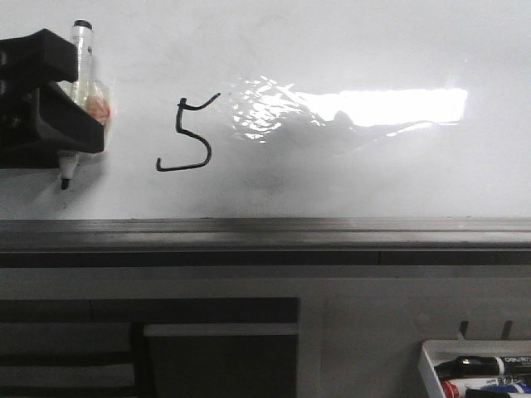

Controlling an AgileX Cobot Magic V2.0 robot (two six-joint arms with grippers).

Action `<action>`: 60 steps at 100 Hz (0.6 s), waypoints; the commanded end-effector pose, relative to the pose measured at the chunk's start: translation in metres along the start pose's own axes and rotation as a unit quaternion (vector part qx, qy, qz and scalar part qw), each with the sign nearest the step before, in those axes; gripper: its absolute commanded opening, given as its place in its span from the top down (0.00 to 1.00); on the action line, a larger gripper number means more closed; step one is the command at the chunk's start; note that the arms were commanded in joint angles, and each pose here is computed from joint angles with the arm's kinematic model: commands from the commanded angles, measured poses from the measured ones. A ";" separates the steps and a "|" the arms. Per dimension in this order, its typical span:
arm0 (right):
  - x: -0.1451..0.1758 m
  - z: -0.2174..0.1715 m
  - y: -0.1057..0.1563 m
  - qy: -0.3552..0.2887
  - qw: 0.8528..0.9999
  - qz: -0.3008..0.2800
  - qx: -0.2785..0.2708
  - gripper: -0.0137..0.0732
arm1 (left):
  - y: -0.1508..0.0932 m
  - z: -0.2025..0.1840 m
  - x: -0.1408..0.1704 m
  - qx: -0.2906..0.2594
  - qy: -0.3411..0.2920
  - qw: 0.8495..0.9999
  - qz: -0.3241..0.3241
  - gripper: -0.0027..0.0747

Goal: Write number 5 on whiteboard

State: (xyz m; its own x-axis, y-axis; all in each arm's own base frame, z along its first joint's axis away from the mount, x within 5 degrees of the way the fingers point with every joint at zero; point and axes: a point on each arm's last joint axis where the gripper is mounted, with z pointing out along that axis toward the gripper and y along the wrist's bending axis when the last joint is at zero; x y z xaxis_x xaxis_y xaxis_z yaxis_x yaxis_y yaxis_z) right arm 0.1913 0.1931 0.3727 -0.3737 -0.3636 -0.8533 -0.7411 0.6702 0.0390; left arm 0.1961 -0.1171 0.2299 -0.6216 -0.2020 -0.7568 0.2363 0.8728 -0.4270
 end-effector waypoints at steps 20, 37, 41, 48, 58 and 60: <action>-0.018 -0.020 -0.002 -0.060 0.998 -0.019 0.014 0.44 | -0.011 -0.019 -0.022 0.034 -0.065 0.997 -0.009 0.50; -0.015 -0.030 -0.003 -0.073 0.996 -0.033 0.023 0.82 | -0.016 -0.051 -0.031 0.054 -0.099 0.994 0.003 0.52; -0.013 -0.035 -0.003 -0.086 0.995 -0.036 0.027 0.91 | -0.017 -0.060 -0.032 0.058 -0.107 0.993 0.007 0.56; -0.008 -0.045 -0.002 -0.111 0.993 -0.037 0.030 0.91 | -0.018 -0.077 -0.033 0.063 -0.120 0.990 0.027 0.73; 0.011 -0.060 -0.001 -0.152 0.987 -0.038 0.036 0.91 | -0.018 -0.102 -0.034 0.073 -0.155 0.984 0.058 0.99; 0.016 -0.063 -0.001 -0.163 0.985 -0.038 0.038 0.91 | -0.018 -0.107 -0.034 0.076 -0.164 0.981 0.066 0.99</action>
State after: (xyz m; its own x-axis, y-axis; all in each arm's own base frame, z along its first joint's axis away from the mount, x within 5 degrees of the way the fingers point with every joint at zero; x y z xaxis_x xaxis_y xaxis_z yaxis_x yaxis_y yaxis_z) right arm 0.1637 0.1618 0.3778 -0.2505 -0.3073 -0.9180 -0.7316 0.6811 -0.0284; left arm 0.1448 -0.0858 0.2927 -0.4429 -0.2214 -0.8688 0.3559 0.8460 -0.3970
